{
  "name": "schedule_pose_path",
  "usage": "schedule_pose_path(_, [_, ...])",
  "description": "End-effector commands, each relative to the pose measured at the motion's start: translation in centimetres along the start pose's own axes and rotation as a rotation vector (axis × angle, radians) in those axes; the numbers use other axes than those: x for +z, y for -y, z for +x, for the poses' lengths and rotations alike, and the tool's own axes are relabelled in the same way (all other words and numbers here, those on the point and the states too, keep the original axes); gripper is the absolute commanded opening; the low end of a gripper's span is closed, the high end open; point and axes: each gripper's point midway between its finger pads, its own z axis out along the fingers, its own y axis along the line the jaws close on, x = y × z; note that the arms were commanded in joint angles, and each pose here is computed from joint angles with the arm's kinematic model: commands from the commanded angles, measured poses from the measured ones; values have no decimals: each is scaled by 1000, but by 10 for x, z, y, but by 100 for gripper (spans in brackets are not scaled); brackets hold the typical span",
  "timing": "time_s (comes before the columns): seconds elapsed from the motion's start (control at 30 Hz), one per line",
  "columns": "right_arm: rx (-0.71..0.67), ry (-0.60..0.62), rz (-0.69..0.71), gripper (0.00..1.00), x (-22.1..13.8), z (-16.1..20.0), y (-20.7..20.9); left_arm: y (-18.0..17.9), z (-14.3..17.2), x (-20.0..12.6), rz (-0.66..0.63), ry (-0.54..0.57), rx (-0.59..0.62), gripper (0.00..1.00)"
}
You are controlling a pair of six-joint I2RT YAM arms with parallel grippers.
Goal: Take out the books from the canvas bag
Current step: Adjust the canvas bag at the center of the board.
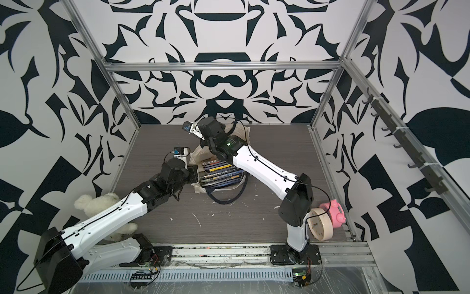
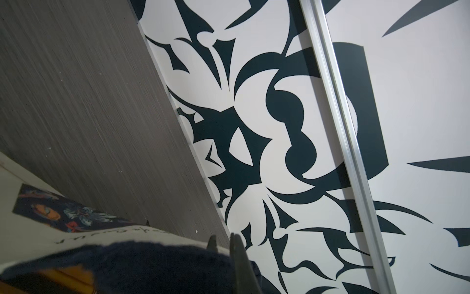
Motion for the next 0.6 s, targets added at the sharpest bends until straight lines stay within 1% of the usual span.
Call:
schedule_pose_path(0.0, [209,150,260,0,-74,-36,125,-4,-2,-3,-18,-1,22,0])
schedule_pose_path(0.13, [235,139,209,0,-90,-36,133,-4,-2,-4,-16,0,23,0])
schedule_pose_path(0.23, [330,146,192,0,-109,-33,146,-4,-1,-4,-11,-3,25,0])
schedule_pose_path(0.33, [410,177,116,0,-131,-34,147,-3,-1,-4,-6,-3,27,0])
schedule_pose_path(0.4, [430,190,85,0,-139,-33,145,-2,-1,-4,-2,-6,35,0])
schedule_pose_path(0.5, [510,225,29,0,-156,-32,148,-3,-2,-6,-4,-3,47,0])
schedule_pose_path(0.57, [520,225,0,0,-159,-31,145,-6,-3,-6,-25,5,48,0])
